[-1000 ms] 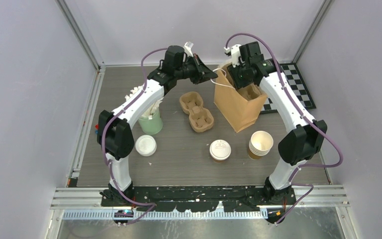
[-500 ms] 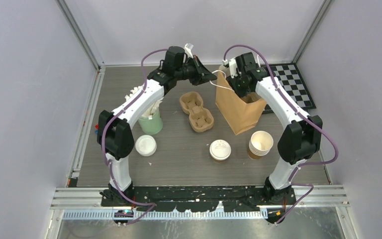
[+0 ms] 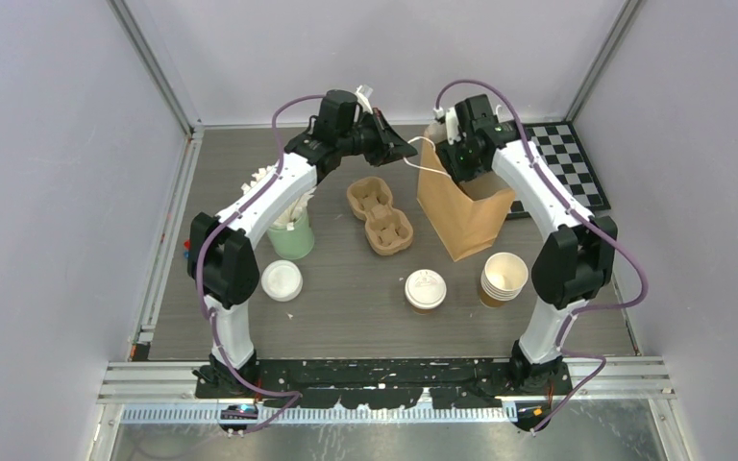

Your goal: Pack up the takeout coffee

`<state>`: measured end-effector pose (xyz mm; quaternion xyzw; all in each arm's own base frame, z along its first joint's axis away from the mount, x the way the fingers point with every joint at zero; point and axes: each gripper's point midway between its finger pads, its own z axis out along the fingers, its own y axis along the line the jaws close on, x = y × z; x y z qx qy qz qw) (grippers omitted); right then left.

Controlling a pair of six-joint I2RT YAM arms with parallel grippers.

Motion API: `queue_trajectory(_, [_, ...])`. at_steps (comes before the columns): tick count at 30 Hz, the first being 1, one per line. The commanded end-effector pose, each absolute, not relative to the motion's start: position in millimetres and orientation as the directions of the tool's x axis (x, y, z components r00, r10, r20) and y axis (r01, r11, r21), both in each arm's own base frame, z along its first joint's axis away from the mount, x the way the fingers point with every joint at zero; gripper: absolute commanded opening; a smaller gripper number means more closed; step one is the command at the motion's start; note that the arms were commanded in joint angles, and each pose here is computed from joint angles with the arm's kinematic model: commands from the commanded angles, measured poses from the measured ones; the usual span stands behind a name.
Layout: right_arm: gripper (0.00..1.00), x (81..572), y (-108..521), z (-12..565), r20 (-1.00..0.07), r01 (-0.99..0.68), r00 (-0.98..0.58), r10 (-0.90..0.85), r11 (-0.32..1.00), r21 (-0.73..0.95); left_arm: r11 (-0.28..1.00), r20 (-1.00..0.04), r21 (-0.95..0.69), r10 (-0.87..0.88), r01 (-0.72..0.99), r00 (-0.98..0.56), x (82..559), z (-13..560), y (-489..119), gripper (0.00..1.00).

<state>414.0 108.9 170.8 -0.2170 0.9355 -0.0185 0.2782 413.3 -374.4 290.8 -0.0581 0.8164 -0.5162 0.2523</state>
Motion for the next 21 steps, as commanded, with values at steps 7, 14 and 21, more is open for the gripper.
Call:
queue_trajectory(7, [0.67, 416, 111, 283, -0.712, -0.230, -0.670, -0.211, 0.971, -0.072, 0.417, -0.403, -0.878, -0.379, 0.235, -0.833, 403, 342, -368, 0.18])
queue_trajectory(14, [0.67, 388, 139, 340, -0.768, -0.138, -0.637, 0.065, 0.971, 0.196, 0.457, -0.430, -0.855, -0.358, 0.246, -0.829, 396, 357, -360, 0.52])
queue_trajectory(21, [0.70, 341, 154, 382, -0.786, -0.144, -0.594, 0.172, 0.938, 0.314, 0.534, -0.460, -0.810, -0.325, 0.241, -0.826, 375, 361, -340, 0.71])
